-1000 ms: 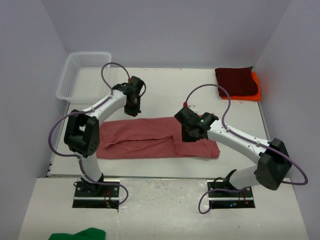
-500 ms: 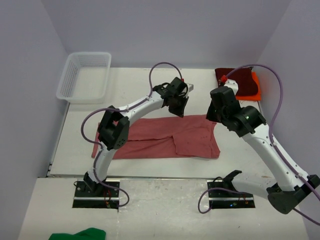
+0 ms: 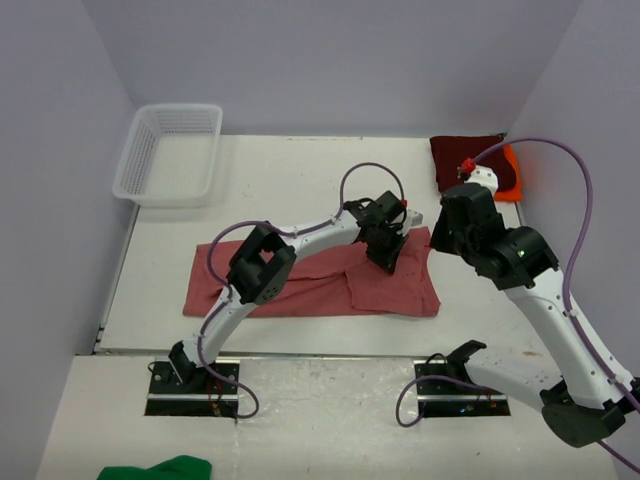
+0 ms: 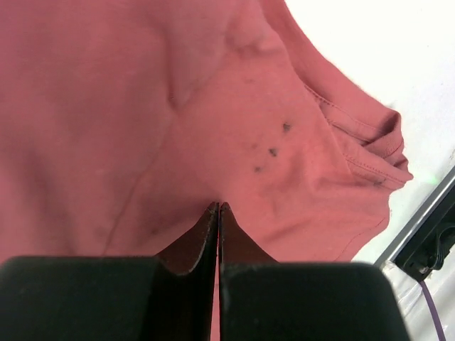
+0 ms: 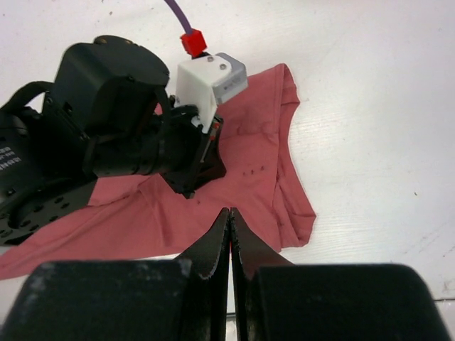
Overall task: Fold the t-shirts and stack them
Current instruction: Rotate the tshirt 90 degrees
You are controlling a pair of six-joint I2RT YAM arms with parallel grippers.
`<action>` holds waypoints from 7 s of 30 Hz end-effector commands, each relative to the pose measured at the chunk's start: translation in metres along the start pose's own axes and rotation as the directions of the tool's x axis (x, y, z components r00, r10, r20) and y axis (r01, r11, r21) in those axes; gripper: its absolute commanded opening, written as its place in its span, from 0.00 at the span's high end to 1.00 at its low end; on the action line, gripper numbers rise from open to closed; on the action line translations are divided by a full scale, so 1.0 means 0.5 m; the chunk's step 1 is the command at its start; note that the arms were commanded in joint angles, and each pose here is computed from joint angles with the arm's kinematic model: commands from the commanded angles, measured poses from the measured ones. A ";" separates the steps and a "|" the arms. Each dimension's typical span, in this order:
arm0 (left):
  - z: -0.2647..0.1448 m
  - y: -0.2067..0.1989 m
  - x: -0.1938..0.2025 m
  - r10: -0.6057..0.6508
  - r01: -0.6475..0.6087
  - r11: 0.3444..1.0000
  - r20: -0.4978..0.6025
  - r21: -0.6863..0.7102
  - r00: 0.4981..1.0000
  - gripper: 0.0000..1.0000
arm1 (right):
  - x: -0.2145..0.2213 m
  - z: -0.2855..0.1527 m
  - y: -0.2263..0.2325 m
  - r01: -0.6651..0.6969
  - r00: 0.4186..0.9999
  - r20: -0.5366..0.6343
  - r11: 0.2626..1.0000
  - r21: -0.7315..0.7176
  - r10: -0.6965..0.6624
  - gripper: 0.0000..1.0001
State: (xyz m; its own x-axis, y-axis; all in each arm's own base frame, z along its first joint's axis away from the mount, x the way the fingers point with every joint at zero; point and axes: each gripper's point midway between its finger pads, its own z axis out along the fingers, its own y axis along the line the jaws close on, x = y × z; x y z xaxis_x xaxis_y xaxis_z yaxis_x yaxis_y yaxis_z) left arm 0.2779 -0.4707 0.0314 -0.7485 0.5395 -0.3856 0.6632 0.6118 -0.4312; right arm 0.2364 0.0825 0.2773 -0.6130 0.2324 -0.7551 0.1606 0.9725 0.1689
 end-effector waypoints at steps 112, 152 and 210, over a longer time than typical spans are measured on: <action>-0.630 0.416 0.059 -0.281 0.610 0.621 0.587 -0.492 0.759 1.00 | 0.608 0.324 0.214 0.020 0.774 -0.633 0.997 0.080 0.035 1.00; -0.315 0.113 0.361 -0.253 0.319 0.885 0.225 -0.338 0.941 0.62 | 0.521 0.321 0.168 -0.058 0.809 -0.583 0.997 0.043 0.072 1.00; -0.363 0.195 0.564 -0.389 0.450 0.520 0.268 -0.726 0.882 1.00 | 0.563 0.321 0.145 -0.071 0.781 -0.614 0.994 0.088 0.110 1.00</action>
State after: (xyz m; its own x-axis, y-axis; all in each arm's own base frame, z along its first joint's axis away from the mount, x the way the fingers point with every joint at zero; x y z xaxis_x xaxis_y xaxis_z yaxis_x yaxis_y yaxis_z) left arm 0.1384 -0.1730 0.0258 -0.9144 0.1152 -0.3881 0.0590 0.9864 0.1537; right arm 0.2227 0.2476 0.0099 -0.9226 0.3151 -0.2224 0.2345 0.9161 0.3253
